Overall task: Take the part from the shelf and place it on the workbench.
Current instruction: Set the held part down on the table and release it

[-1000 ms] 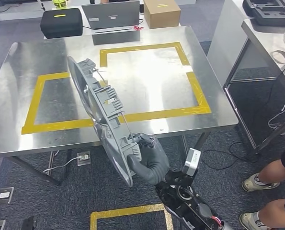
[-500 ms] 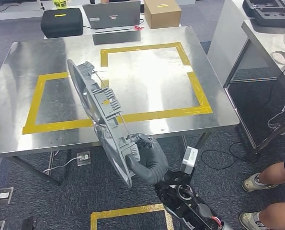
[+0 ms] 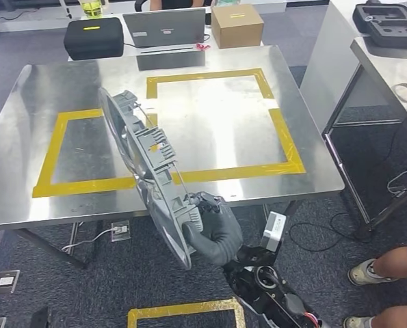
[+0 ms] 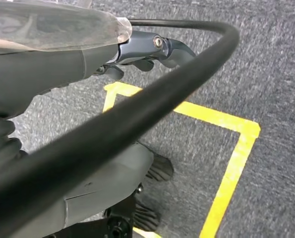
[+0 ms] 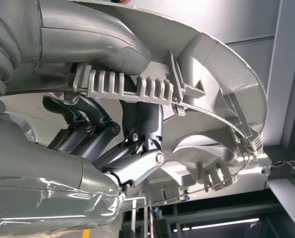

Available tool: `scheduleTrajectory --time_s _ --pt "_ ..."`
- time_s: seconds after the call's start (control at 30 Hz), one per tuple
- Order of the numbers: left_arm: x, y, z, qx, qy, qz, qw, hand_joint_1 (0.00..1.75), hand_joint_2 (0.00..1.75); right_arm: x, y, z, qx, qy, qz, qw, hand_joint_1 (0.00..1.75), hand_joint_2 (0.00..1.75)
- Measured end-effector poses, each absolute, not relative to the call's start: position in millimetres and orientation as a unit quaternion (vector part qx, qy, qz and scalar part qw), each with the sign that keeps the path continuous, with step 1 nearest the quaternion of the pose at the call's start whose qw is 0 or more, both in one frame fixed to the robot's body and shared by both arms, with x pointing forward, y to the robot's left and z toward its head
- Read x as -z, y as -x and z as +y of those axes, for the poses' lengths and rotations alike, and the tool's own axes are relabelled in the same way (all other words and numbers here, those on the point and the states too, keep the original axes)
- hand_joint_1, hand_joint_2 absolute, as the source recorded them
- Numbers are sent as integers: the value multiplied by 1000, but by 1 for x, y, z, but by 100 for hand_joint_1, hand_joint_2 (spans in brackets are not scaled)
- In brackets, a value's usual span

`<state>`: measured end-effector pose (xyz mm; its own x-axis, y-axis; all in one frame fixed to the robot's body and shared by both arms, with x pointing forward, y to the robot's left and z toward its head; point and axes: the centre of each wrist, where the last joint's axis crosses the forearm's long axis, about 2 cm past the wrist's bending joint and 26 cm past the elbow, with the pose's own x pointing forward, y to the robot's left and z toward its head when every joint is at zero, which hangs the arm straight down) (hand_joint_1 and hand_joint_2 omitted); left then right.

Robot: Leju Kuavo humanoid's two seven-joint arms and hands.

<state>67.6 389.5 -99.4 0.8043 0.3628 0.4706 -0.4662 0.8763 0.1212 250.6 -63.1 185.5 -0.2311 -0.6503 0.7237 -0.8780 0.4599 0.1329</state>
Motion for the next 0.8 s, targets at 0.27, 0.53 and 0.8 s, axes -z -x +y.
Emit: scheduleTrajectory --time_s 0.27,0.53,0.8 --pt "98 -74 389 -223 -114 -228 941 0 175 -187 -250 -62 -153 -498 -770 369 175 175" --pt "99 -68 392 -220 -119 -225 942 0 175 -185 -249 -62 -152 -498 -769 371 175 175" --pt "99 -68 392 -216 -120 -229 941 0 175 -185 -249 -63 -152 -495 -771 371 175 175"
